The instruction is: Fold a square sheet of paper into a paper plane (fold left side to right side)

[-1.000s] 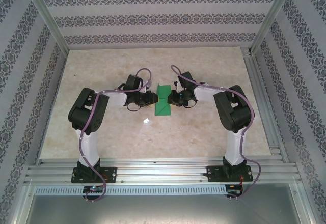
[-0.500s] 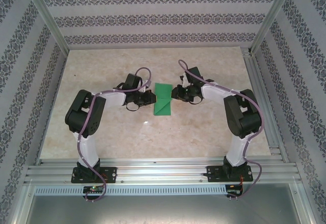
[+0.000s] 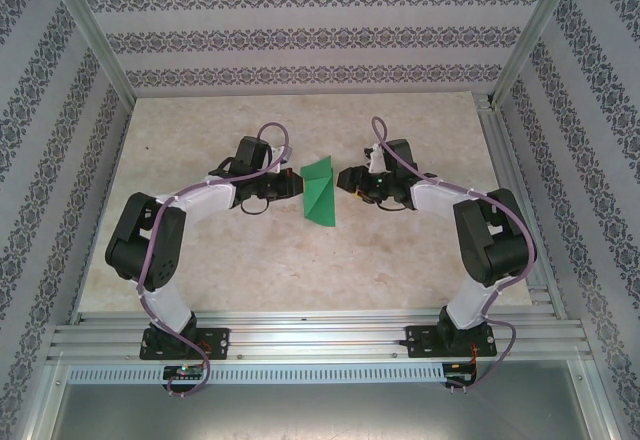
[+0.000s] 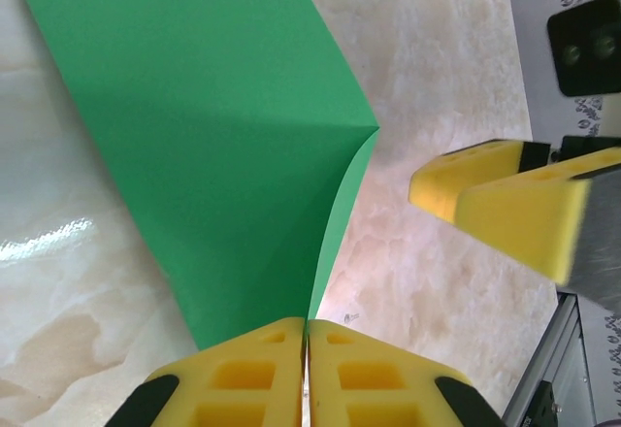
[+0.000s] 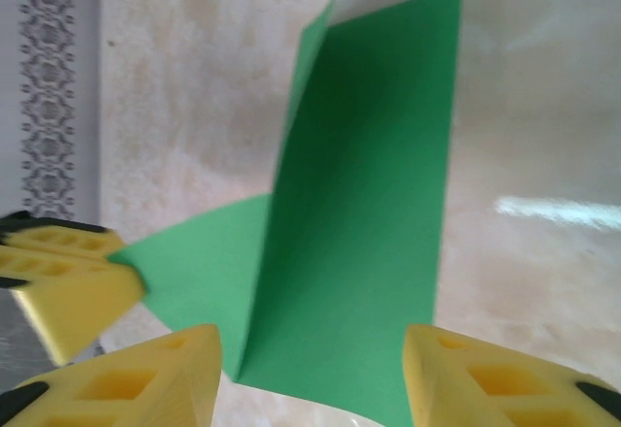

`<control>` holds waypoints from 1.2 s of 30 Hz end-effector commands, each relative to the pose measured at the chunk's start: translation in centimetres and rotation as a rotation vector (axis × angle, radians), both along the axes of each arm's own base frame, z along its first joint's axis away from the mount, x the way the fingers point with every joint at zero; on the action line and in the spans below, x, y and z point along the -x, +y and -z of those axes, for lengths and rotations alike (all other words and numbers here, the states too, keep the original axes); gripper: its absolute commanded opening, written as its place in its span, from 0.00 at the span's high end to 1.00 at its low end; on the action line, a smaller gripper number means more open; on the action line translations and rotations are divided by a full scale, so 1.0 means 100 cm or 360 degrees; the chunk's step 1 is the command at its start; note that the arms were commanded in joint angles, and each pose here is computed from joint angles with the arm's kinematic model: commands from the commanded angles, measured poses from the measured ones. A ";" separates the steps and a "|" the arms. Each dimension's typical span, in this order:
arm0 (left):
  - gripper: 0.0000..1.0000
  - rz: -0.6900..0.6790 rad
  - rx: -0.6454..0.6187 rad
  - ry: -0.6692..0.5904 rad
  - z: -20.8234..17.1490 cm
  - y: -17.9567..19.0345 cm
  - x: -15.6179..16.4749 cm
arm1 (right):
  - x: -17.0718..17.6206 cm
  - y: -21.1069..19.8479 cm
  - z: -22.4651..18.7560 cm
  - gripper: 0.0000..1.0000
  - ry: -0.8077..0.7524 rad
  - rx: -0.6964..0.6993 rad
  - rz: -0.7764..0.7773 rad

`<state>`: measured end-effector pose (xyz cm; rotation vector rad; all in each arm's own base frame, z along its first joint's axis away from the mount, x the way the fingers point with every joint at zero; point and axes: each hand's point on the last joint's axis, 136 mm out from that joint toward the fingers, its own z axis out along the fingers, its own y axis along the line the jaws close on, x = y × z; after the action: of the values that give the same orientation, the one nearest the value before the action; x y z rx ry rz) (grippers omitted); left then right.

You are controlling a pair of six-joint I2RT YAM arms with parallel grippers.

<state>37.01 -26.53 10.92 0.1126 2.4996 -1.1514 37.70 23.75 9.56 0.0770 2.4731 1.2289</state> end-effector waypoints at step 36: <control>0.58 -0.0044 -0.0235 -0.0092 0.012 0.016 -0.005 | -0.027 0.050 -0.002 1.00 0.0059 -0.0214 0.0008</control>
<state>37.38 -25.18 6.49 0.0704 2.6161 -0.9927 40.15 28.39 6.89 0.2021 2.4724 1.4288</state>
